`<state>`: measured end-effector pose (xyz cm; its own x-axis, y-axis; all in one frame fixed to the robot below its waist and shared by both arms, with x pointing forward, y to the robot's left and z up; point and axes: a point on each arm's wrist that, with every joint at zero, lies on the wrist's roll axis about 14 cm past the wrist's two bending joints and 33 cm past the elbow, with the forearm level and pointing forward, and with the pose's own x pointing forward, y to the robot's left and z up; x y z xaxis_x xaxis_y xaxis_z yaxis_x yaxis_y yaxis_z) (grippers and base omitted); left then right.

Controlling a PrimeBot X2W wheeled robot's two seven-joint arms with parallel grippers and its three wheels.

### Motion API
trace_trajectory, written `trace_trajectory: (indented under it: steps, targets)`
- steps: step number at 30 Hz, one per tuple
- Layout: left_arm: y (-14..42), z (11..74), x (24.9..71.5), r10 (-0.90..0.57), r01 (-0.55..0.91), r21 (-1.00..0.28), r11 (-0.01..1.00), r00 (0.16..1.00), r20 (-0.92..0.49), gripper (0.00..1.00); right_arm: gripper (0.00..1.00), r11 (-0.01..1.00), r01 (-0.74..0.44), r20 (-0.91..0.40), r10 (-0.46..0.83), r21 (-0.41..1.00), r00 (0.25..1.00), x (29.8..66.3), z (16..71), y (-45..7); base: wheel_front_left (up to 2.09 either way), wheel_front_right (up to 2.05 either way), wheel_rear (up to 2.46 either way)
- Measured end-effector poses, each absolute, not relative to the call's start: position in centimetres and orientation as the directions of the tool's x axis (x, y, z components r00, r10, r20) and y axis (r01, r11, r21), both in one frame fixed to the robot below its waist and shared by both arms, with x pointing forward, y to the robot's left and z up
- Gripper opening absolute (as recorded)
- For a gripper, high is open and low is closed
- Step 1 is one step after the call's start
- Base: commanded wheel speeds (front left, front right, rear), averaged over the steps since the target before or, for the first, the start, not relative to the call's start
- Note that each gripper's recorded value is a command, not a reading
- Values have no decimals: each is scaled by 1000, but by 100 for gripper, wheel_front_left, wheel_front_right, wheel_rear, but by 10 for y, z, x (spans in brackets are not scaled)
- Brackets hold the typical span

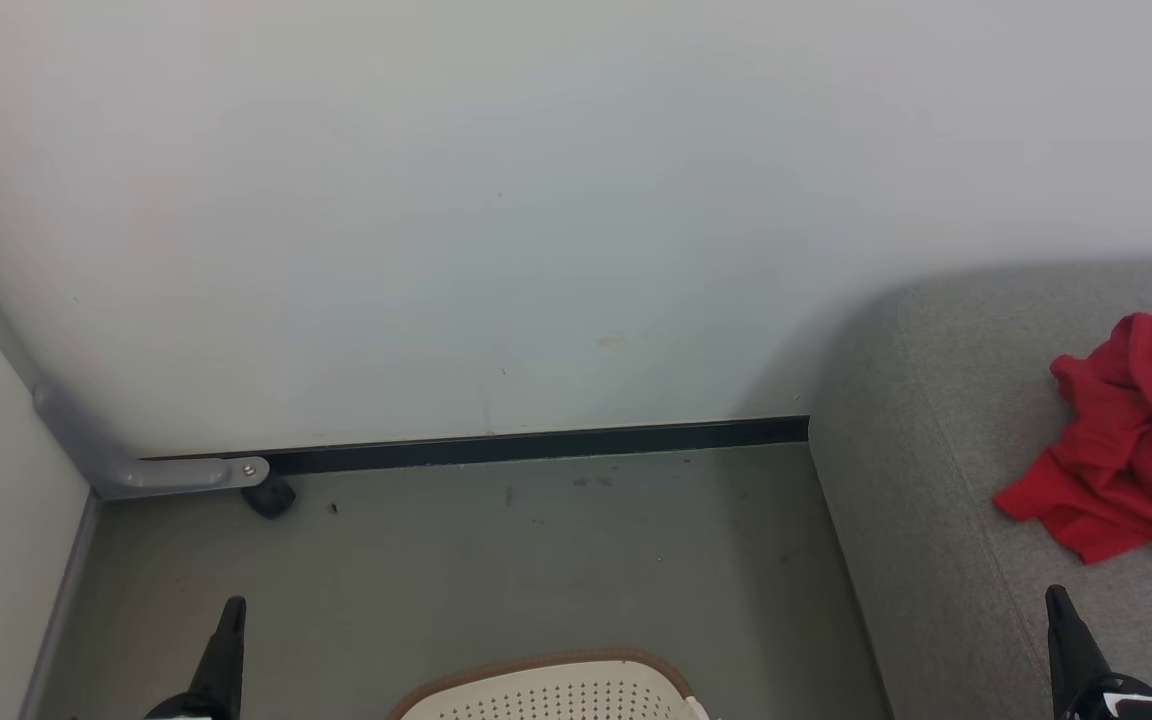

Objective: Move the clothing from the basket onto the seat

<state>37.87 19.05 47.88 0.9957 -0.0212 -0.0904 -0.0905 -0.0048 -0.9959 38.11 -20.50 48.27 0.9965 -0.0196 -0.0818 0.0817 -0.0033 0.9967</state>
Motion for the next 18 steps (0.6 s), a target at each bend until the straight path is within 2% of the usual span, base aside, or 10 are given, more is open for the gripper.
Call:
trace_trajectory:
  steps: [18]
  targets:
    - [190, 479, 379, -21, -90, -996, -5, 996, -90, 0, 0, -3, 82, -82, -20, 997, 996, 381, 483, -205, 0, 0, 0]
